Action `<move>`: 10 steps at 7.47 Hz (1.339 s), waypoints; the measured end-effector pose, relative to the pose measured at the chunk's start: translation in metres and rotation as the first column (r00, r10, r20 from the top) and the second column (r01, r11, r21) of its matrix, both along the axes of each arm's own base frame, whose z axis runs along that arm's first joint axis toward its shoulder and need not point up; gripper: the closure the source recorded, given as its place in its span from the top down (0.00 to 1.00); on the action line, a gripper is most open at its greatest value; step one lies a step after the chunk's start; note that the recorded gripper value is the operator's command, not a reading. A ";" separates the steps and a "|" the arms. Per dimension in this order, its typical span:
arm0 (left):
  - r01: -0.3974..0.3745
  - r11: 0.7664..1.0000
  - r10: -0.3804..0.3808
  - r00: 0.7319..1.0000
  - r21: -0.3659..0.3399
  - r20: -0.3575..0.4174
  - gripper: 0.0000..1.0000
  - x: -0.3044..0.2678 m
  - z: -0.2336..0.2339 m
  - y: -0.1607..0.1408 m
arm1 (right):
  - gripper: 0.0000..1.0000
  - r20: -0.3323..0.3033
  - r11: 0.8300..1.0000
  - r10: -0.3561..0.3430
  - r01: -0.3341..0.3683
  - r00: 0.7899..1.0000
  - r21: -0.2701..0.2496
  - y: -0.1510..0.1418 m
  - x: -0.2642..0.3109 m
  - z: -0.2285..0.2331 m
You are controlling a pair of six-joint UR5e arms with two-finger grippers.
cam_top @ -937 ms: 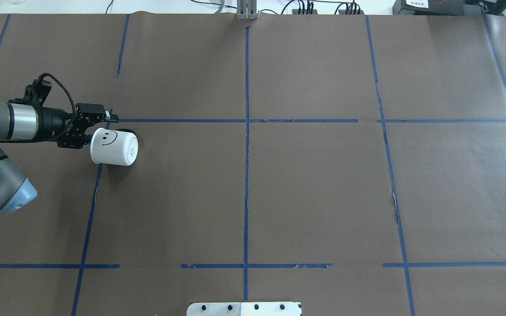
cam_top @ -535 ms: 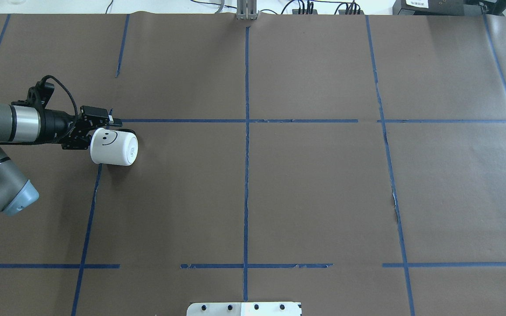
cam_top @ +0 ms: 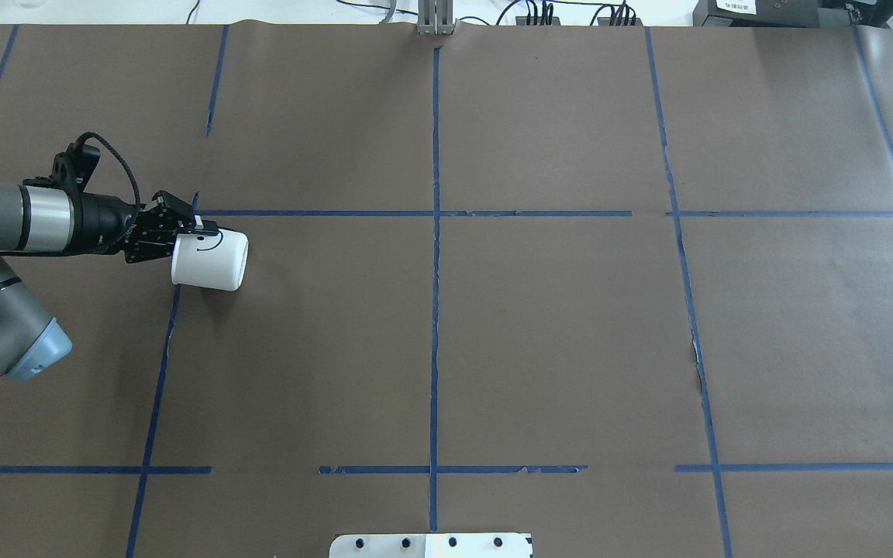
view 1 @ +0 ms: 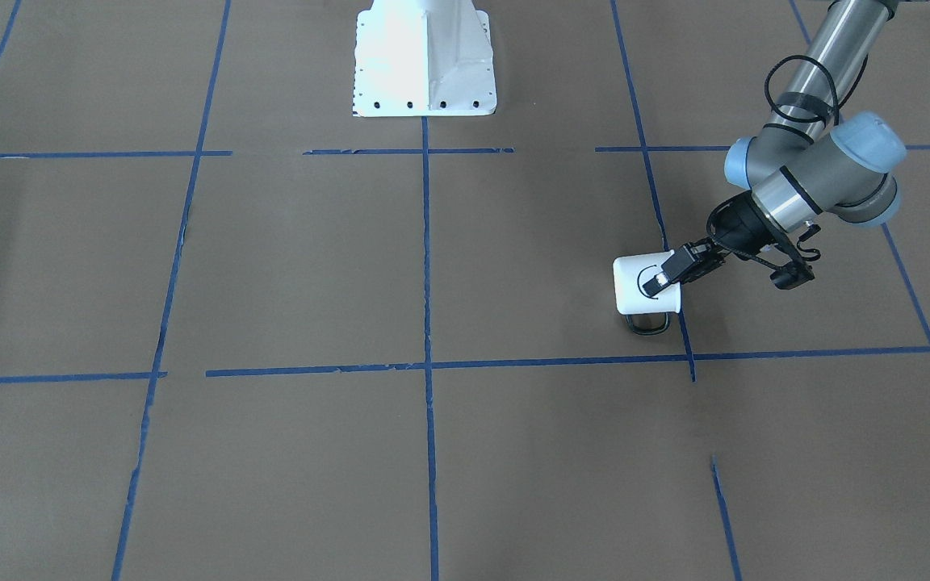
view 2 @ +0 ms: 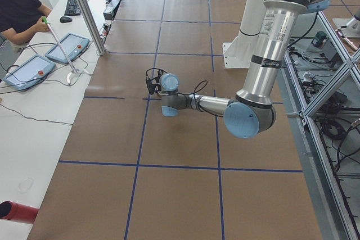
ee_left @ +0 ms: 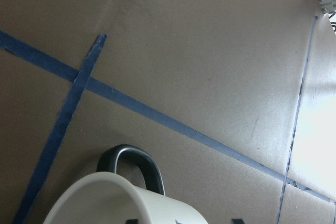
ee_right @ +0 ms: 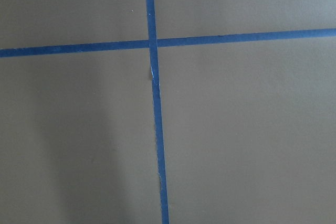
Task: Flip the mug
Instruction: 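Close the left gripper on the rim of the white mug, then lift the mug with the left gripper and carry it toward table center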
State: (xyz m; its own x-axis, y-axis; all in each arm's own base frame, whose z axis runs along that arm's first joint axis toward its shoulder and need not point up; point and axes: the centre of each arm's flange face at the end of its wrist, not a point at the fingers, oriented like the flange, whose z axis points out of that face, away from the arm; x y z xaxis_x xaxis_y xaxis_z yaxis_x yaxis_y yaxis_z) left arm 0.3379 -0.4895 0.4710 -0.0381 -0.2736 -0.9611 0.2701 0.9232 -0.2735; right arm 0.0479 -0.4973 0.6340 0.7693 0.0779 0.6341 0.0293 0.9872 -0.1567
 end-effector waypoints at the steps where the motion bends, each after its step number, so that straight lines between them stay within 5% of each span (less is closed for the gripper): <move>1: -0.003 1.000 0.003 1.000 -0.004 -0.011 0.00 -0.001 -0.007 0.001 | 1.00 0.000 1.000 0.000 0.000 1.000 0.000 0.000 0.000 0.000; 5: -0.113 0.991 0.108 0.992 -0.075 -0.064 0.00 0.004 -0.057 0.009 | 1.00 0.000 1.000 0.000 0.000 1.000 0.000 0.000 0.000 0.000; 10: -0.024 0.985 0.037 0.997 -0.173 0.073 0.00 0.080 -0.195 -0.035 | 1.00 0.000 1.000 0.000 0.000 1.000 0.001 0.000 0.000 0.000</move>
State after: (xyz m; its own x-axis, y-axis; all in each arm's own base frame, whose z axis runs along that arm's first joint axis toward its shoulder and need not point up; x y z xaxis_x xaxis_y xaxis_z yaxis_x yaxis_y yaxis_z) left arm 0.4176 -0.5246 0.2756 0.0436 -0.4349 -0.8994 0.2680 0.8724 -0.4088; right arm 0.0479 -0.4976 0.6337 0.7693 0.0775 0.6342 0.0293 0.9873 -0.1561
